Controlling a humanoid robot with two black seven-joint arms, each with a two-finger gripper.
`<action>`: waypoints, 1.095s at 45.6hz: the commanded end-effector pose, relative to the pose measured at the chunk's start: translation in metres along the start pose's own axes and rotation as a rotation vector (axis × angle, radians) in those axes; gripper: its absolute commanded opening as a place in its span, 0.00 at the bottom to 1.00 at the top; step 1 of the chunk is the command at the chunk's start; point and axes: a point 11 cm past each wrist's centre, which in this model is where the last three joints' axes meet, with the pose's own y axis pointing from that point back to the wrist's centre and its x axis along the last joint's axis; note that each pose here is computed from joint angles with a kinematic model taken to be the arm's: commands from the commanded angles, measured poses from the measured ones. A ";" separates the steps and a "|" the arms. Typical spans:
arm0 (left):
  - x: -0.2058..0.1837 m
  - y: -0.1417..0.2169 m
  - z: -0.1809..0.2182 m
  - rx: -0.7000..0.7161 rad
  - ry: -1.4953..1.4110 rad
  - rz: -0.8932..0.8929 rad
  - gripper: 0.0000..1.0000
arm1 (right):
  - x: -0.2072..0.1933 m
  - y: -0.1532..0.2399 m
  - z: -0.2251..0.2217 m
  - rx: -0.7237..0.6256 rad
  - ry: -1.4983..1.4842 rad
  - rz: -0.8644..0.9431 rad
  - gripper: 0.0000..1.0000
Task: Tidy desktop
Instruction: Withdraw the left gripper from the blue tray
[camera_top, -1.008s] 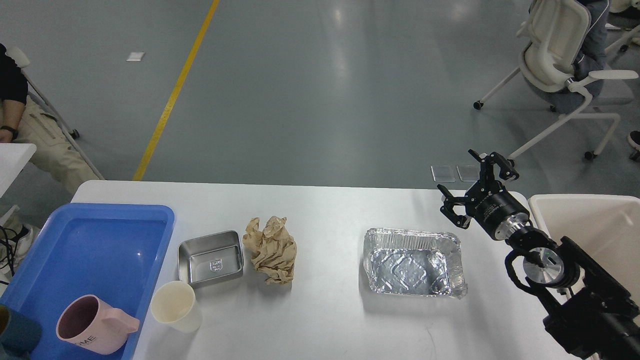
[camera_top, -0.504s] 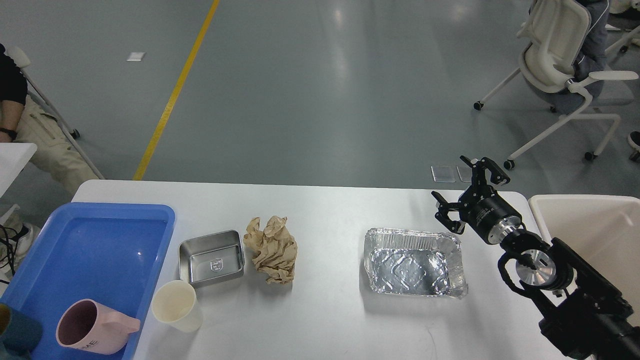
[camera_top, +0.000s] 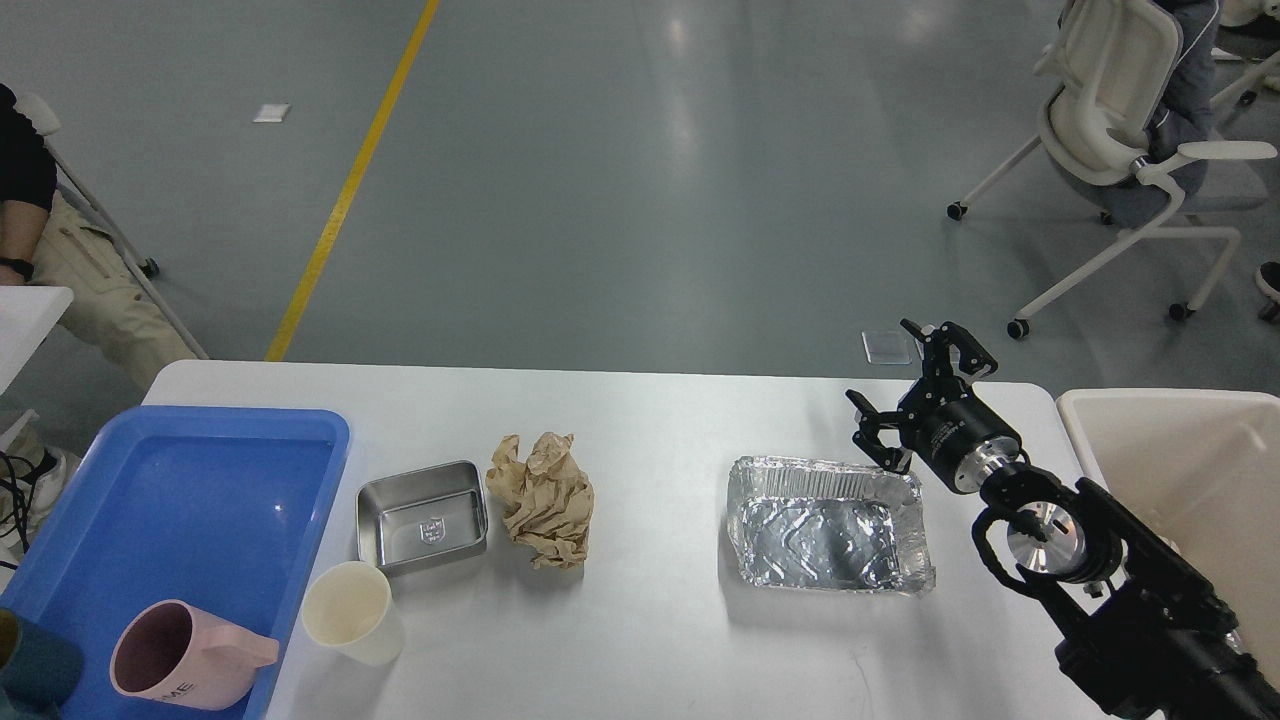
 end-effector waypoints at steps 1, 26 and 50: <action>-0.009 -0.009 -0.008 0.018 0.021 -0.031 0.97 | 0.002 0.001 -0.001 0.001 0.004 0.010 1.00; -0.073 -0.048 0.115 -0.541 0.429 -0.138 0.97 | 0.004 0.002 -0.003 0.001 0.010 0.012 1.00; -0.099 -0.082 0.152 -0.722 0.435 0.018 0.97 | -0.008 -0.006 -0.003 -0.009 0.026 -0.015 1.00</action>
